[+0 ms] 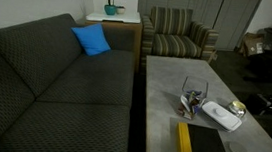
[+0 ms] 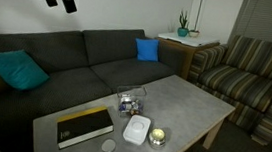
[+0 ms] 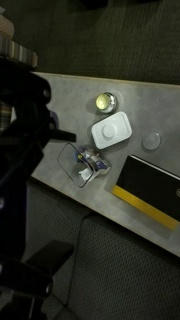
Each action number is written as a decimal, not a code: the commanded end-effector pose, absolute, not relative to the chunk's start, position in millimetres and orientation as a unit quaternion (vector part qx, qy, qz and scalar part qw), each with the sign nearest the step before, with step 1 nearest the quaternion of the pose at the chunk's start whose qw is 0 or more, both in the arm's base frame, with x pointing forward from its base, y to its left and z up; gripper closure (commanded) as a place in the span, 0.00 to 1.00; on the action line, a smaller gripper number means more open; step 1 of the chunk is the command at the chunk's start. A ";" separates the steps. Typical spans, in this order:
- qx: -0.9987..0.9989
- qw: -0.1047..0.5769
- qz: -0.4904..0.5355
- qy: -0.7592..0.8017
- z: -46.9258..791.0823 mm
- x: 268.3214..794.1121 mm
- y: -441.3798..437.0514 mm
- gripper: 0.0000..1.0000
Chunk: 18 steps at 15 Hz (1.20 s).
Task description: Place the lid on the container and push the button
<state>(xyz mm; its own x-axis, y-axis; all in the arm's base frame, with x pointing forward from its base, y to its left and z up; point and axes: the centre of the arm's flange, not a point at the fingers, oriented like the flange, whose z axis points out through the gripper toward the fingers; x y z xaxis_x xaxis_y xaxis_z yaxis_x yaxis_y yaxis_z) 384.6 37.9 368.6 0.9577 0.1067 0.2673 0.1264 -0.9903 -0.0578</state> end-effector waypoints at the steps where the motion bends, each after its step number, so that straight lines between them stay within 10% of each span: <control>1: -0.988 0.037 -0.135 -0.059 370.0 384.5 37.9 0.00; 18: -0.969 0.160 -0.038 -0.183 232.1 455.4 -9.4 0.00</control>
<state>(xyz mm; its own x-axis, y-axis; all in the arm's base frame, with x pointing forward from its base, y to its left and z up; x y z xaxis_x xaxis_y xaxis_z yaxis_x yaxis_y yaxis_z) 455.4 -9.2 232.1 0.9299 0.3433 0.1324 0.3676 -0.8812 -0.2971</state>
